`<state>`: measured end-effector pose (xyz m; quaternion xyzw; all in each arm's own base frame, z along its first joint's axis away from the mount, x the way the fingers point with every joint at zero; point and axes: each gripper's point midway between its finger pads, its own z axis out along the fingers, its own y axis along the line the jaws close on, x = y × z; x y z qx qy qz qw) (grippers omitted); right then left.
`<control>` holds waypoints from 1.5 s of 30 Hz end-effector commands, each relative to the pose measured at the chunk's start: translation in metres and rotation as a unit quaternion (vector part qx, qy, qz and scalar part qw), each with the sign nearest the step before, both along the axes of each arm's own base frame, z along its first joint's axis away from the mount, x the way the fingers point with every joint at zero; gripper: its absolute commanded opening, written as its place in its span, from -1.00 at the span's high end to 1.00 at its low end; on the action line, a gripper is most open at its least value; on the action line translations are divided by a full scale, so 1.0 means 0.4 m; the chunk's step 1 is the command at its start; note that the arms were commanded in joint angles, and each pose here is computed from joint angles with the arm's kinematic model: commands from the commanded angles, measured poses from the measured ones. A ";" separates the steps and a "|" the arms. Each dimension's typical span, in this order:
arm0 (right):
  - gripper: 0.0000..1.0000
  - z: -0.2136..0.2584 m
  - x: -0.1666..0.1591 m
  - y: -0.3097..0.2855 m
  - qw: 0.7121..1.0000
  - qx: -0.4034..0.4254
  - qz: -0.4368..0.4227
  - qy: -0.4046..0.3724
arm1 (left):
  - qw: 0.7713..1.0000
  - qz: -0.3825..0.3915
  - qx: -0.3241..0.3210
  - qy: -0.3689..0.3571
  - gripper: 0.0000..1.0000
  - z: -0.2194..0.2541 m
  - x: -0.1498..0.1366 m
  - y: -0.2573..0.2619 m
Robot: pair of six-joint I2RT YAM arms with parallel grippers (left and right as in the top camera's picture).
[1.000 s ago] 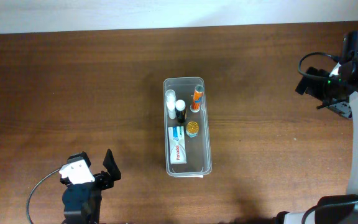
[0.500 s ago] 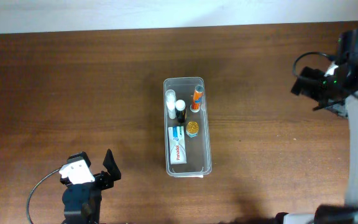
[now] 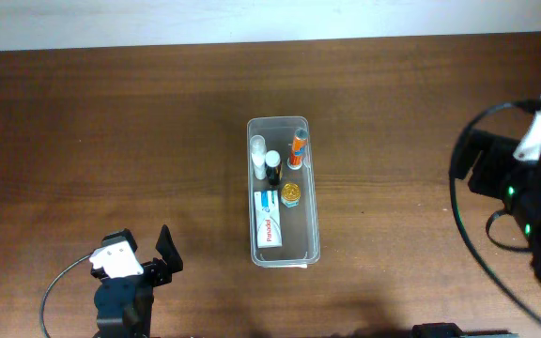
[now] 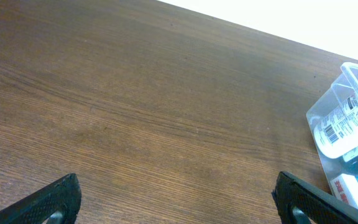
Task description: Pack container
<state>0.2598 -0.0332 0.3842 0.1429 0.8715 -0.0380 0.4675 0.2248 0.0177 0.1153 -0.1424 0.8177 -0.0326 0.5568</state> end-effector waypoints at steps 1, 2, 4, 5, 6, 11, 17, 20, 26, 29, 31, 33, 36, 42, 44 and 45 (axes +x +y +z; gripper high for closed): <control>-0.97 -0.038 -0.015 -0.018 0.999 -0.019 -0.015 -0.020 | 1.000 -0.003 -0.001 -0.002 -0.99 -0.002 0.000 -0.002; -0.97 -0.051 -0.017 -0.020 0.999 -0.020 -0.018 -0.039 | 1.000 -0.003 -0.001 -0.002 -0.99 -0.002 0.000 -0.002; -0.97 -0.091 -0.025 -0.019 0.998 -0.019 -0.018 -0.060 | 1.000 -0.003 -0.001 -0.002 -0.99 -0.002 0.000 -0.002; -0.97 -0.121 -0.033 -0.018 0.998 -0.018 -0.017 -0.064 | 1.000 -0.003 -0.001 -0.002 -0.99 -0.002 0.000 -0.002; -0.97 -0.179 -0.048 -0.015 0.998 -0.016 -0.013 -0.064 | 1.000 -0.003 -0.001 -0.002 -0.99 -0.002 0.000 -0.002; -0.97 -0.398 -0.115 -0.014 0.999 -0.015 -0.010 -0.032 | 1.000 -0.003 -0.001 -0.002 -0.99 -0.002 0.000 -0.002; -0.97 -0.569 -0.164 -0.010 1.000 -0.013 -0.005 -0.022 | 1.000 -0.003 -0.001 -0.002 -0.99 -0.002 0.000 -0.002; -0.97 -0.624 -0.175 -0.009 1.000 -0.012 -0.004 -0.028 | 1.000 -0.003 -0.001 -0.002 -0.99 -0.002 0.000 -0.002; -0.97 -0.684 -0.181 -0.009 0.999 -0.011 -0.004 -0.032 | 1.000 -0.003 -0.001 -0.002 -0.99 -0.002 0.000 -0.002; -0.97 -0.705 -0.181 -0.009 1.000 -0.010 -0.005 -0.029 | 1.000 -0.003 -0.001 -0.002 -0.99 -0.002 0.000 -0.002; -0.97 -0.716 -0.181 -0.009 1.000 -0.011 -0.005 -0.024 | 1.000 -0.003 -0.001 -0.002 -0.99 -0.002 0.000 -0.002; -0.97 -0.726 -0.182 -0.009 1.000 -0.011 -0.005 -0.020 | 1.000 -0.003 -0.001 -0.002 -0.99 -0.002 0.000 -0.002; -0.97 -0.744 -0.183 -0.009 1.000 -0.011 -0.005 -0.011 | 1.000 -0.003 -0.001 -0.002 -0.99 -0.002 0.000 -0.002; -0.97 -0.753 -0.186 -0.010 1.000 -0.011 -0.005 -0.005 | 1.000 -0.003 -0.001 -0.002 -0.99 -0.002 0.000 -0.002; -0.97 -0.753 -0.186 -0.010 1.000 -0.011 -0.005 -0.005 | 1.000 -0.003 -0.001 -0.002 -0.99 -0.002 0.000 -0.002; -0.97 -0.753 -0.186 -0.010 1.000 -0.011 -0.005 -0.005 | 1.000 -0.003 -0.001 -0.002 -0.99 -0.002 0.000 -0.002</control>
